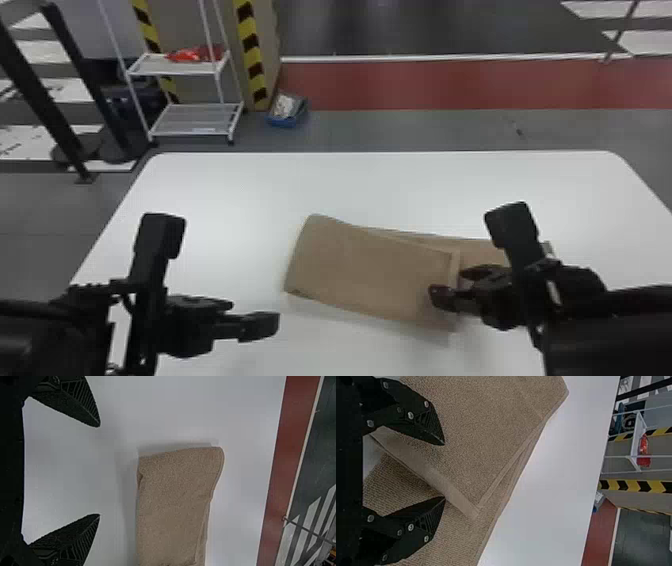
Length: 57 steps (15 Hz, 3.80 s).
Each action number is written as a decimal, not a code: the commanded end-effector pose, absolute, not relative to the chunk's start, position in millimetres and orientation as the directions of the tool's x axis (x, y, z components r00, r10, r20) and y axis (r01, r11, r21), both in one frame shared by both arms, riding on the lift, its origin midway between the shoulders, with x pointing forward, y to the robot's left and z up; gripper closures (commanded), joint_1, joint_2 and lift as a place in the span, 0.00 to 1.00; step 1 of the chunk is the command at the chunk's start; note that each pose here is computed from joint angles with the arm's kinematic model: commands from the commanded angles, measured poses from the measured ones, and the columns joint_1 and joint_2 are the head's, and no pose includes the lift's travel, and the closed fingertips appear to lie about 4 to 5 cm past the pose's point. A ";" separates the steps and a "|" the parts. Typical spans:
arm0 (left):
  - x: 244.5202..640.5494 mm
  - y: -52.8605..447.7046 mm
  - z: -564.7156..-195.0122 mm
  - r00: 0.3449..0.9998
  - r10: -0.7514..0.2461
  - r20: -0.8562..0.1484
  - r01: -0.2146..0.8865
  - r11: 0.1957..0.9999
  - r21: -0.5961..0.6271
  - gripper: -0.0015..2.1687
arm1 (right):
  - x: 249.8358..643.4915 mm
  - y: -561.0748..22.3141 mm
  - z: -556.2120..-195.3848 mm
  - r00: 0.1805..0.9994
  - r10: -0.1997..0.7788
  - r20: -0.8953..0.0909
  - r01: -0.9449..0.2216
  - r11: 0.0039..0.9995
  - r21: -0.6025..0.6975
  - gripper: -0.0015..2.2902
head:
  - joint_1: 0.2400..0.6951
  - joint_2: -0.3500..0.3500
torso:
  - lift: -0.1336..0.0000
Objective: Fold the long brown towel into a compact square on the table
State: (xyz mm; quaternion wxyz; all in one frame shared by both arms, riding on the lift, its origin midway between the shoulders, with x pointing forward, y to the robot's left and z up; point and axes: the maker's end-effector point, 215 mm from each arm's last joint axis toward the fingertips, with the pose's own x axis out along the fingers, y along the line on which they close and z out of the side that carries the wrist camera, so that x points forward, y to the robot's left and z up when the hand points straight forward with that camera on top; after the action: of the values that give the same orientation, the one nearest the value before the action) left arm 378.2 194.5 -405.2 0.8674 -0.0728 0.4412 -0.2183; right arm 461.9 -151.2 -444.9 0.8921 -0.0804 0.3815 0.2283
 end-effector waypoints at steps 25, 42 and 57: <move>375.5 192.2 -409.7 0.494 -0.462 -0.736 0.316 0.884 -0.343 0.04 | 469.6 -153.5 -455.7 0.588 0.313 -0.746 -0.475 0.880 -0.005 0.31 | 1.00 0.57 | 0.07; 362.7 196.4 -410.4 0.493 -0.462 -0.737 0.307 0.885 -0.349 0.04 | 476.4 -143.8 -438.0 0.626 0.339 -0.702 -0.478 0.878 -0.002 0.49 | 1.00 0.58 | 0.07; 358.6 201.4 -404.9 0.508 -0.470 -0.722 0.291 0.882 -0.370 0.04 | 489.8 -202.5 -380.5 0.726 0.359 -0.587 -0.351 0.927 0.133 0.49 | 1.00 0.54 | 0.07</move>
State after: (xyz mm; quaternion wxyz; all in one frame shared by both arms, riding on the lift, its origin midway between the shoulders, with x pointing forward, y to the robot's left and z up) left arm 360.7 203.9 -403.6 0.8647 -0.0988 0.4411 -0.2189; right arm 493.1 -197.3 -366.7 0.9317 0.0017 0.3052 0.1969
